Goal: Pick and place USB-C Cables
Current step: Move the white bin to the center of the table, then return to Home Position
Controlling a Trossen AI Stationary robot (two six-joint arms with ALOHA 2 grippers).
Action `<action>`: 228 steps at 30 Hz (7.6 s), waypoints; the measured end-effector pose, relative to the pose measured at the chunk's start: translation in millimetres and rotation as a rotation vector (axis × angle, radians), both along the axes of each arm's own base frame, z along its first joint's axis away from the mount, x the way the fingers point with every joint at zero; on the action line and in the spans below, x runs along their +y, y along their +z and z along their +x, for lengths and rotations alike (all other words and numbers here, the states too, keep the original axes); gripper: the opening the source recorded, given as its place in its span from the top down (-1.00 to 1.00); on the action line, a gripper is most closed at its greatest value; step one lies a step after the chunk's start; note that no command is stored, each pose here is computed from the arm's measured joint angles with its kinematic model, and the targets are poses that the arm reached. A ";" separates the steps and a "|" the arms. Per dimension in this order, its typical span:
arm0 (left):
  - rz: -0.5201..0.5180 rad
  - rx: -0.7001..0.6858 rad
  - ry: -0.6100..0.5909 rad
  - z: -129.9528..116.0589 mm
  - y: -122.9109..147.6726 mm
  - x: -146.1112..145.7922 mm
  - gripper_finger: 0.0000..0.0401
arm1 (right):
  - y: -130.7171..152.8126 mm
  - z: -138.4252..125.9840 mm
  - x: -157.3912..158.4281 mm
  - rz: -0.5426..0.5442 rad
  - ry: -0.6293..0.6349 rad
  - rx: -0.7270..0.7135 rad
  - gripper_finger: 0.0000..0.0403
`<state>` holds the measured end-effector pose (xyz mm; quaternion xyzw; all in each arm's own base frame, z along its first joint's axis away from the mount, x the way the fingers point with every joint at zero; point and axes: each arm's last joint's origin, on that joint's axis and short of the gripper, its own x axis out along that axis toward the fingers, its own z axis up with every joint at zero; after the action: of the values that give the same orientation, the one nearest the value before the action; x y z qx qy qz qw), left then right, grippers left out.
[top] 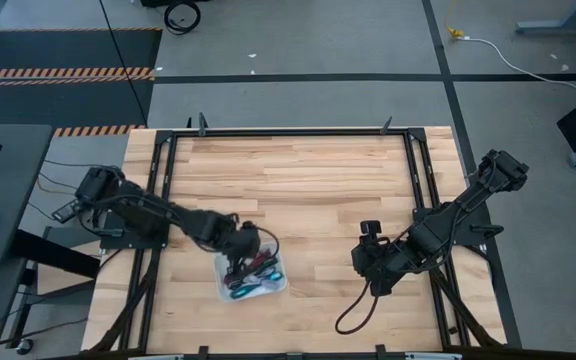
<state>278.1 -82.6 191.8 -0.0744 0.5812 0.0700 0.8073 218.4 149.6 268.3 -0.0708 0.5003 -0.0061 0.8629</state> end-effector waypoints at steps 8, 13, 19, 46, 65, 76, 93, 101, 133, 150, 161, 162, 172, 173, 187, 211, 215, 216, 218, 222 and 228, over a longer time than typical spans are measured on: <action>0.048 -0.041 -0.011 14.2 1.6 44.6 0.95 | 0.1 0.1 0.2 0.013 -0.015 -0.001 -0.12; 0.071 -0.164 -0.040 28.2 6.7 70.1 0.95 | 0.1 0.3 0.3 0.032 -0.045 -0.006 -0.12; 0.102 -0.216 -0.078 33.5 9.6 94.0 0.95 | 0.2 0.3 0.3 0.053 -0.081 -0.009 -0.12; 0.130 -0.192 -0.137 105.7 10.1 140.8 0.95 | 1.8 2.0 4.0 0.092 -0.112 -0.052 -0.12; 0.162 -0.156 -0.171 113.0 -12.4 150.5 0.94 | 2.9 -3.0 14.1 0.095 -0.077 -0.079 -0.12; 0.189 -0.172 -0.166 113.3 -11.1 158.6 0.94 | -0.2 -2.5 14.6 0.102 -0.077 -0.086 -0.12; 0.213 -0.176 -0.148 114.0 -10.7 159.1 0.73 | -23.8 -7.9 10.8 0.100 -0.107 -0.035 -0.12; 0.205 -0.177 -0.139 114.2 -10.6 157.7 0.48 | -23.4 -7.1 11.4 0.103 -0.100 -0.043 -0.12; 0.320 -0.141 -0.231 113.9 -10.4 158.7 0.42 | -23.3 -11.4 17.0 0.109 -0.082 -0.043 -0.12; 0.304 -0.160 -0.219 104.9 10.4 155.6 0.42 | -23.3 -11.6 17.6 0.115 -0.079 -0.040 -0.12; 0.306 -0.264 -0.202 93.8 48.9 142.4 0.42 | -23.2 -11.4 18.2 0.114 -0.067 -0.041 -0.12; 0.312 -0.294 -0.201 93.0 55.2 140.6 0.42 | -23.1 -11.4 18.2 0.114 -0.067 -0.042 -0.12; 0.228 -0.238 -0.165 61.2 84.8 112.0 0.42 | -23.8 -17.0 22.3 0.120 -0.074 -0.028 -0.12; 0.215 -0.212 -0.162 58.2 84.3 108.1 0.42 | -24.3 -18.9 22.7 0.115 -0.075 -0.018 -0.12; 0.328 -0.607 -0.106 46.2 143.3 46.4 0.95 | -23.6 -25.5 11.8 -0.086 -0.215 -0.107 0.02; 0.244 -0.797 -0.162 15.0 146.3 51.4 0.98 | 62.2 62.7 -141.4 0.074 -0.067 -0.268 0.99; 0.235 -0.924 -0.143 -18.5 154.7 54.5 0.98 | 89.3 39.5 -151.0 0.075 -0.087 -0.389 0.99; 0.230 -0.962 -0.138 -28.2 155.2 54.9 0.98 | 97.7 30.9 -151.0 0.076 -0.085 -0.426 0.99; 0.220 -1.054 -0.132 -49.5 154.6 55.2 0.98 | 112.4 12.8 -147.7 0.083 -0.068 -0.500 0.99; 0.195 -1.209 -0.129 -83.4 139.9 54.5 0.98 | 124.0 -24.1 -140.3 0.109 -0.021 -0.609 0.99; 0.164 -1.313 -0.131 -113.7 106.6 55.0 0.98 | 95.4 -66.8 -135.2 0.177 -0.015 -0.680 0.99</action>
<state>164.4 -27.6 298.3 -0.0043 -0.0353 0.0049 0.9994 151.5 14.4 363.6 0.0139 0.1833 0.0076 0.9829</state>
